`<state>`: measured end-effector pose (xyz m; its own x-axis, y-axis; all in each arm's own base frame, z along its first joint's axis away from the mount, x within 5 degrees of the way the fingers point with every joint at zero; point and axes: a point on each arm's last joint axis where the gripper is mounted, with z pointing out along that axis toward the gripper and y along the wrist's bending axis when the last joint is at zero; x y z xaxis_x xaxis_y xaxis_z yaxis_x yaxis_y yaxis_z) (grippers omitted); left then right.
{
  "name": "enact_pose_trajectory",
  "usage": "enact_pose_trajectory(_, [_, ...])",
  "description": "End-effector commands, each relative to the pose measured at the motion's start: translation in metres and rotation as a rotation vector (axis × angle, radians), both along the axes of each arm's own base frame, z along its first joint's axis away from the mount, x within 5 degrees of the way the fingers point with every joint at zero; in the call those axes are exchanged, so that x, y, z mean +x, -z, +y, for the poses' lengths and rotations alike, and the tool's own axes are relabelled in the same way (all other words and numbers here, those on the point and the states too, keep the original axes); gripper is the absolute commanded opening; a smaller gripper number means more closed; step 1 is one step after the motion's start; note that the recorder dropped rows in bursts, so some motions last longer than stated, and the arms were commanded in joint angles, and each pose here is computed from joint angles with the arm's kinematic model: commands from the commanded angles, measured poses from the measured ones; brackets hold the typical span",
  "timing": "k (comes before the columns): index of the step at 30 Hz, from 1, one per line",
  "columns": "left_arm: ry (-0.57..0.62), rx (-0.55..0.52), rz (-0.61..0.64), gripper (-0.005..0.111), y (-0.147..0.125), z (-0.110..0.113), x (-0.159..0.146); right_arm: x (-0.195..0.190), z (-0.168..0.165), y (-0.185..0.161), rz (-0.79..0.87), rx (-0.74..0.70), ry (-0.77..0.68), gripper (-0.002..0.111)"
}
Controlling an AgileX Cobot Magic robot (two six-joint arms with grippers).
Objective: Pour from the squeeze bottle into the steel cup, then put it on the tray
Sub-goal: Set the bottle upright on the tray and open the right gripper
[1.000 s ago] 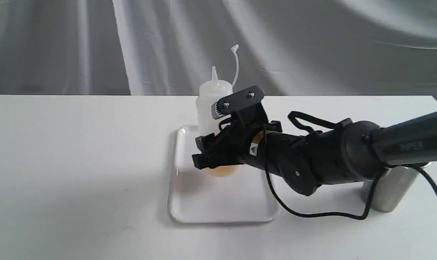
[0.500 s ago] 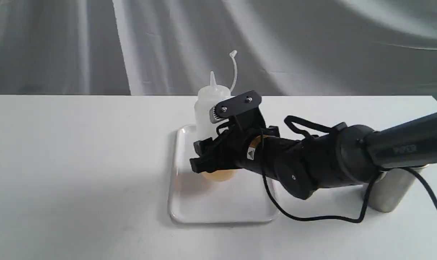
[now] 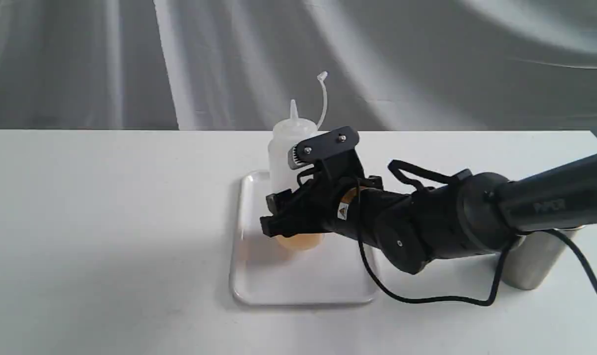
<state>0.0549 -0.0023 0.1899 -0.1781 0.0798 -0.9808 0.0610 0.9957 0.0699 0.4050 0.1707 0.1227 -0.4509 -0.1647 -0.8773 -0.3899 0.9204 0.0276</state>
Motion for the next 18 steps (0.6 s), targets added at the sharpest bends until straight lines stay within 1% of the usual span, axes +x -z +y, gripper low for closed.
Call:
enact_pose_trajectory(1, [0.006, -0.002, -0.005, 0.000, 0.0007, -0.0004, 0.0000, 0.0018, 0.0022, -0.0056, -0.022, 0.016, 0.003, 0.022])
enact_pose_trajectory(18, [0.005, -0.006, -0.005, 0.000, 0.0007, -0.0004, 0.0000, -0.0005, 0.0010, 0.0025, 0.039, -0.012, 0.005, 0.022])
